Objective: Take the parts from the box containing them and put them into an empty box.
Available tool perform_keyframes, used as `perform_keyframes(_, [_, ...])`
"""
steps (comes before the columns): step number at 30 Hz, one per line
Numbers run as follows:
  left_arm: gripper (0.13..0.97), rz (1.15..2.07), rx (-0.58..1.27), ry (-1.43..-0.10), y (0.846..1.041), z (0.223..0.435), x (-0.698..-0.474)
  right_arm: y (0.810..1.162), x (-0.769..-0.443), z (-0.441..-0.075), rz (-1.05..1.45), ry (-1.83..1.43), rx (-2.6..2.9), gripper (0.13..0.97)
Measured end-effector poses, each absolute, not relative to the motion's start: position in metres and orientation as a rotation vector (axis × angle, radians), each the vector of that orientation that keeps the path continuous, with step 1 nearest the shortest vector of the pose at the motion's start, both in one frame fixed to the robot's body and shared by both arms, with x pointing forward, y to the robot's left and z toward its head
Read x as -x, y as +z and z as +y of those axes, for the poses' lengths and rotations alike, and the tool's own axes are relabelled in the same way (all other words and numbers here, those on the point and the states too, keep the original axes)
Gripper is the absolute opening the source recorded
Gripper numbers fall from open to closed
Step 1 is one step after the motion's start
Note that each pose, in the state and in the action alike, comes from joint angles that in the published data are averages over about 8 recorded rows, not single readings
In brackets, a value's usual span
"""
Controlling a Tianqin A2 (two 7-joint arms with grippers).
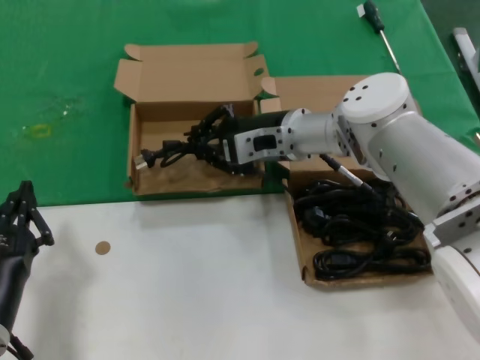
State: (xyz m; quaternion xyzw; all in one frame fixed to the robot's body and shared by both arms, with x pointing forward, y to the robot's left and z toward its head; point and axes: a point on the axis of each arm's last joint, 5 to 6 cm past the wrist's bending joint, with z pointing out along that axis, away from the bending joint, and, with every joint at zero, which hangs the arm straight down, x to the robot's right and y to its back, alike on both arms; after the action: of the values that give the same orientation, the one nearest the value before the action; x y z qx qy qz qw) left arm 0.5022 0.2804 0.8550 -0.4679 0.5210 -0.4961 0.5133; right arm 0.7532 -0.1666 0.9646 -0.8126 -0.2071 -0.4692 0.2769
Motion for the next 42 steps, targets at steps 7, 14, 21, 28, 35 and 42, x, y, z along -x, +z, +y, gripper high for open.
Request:
perform_keyframes(7, [0.152, 1.253, 1.125, -1.193, 0.855, 0.280, -0.502, 0.959, -0.754, -0.167, -0.560, -1.259, 2.192, 0.269])
perform_keyframes(14, [0.152, 1.253, 1.125, -1.193, 0.855, 0.280, -0.502, 0.960, -0.753, -0.169, -0.560, -1.257, 2.185, 0.347])
perform_keyframes(21, [0.152, 1.253, 1.125, -1.193, 0.855, 0.280, -0.502, 0.969, -0.749, -0.175, -0.558, -1.267, 2.167, 0.460])
perform_keyframes(28, [0.152, 1.253, 1.125, -1.193, 0.855, 0.280, -0.502, 0.981, -0.738, -0.185, -0.561, -1.280, 2.149, 0.608])
perform_keyframes(35, [0.152, 1.253, 1.125, -1.193, 0.855, 0.280, -0.502, 0.992, -0.719, -0.197, -0.576, -1.303, 2.124, 0.703])
perform_keyframes(42, [0.152, 1.253, 1.125, -1.193, 0.855, 0.280, -0.502, 0.999, -0.705, -0.204, -0.582, -1.322, 2.100, 0.829])
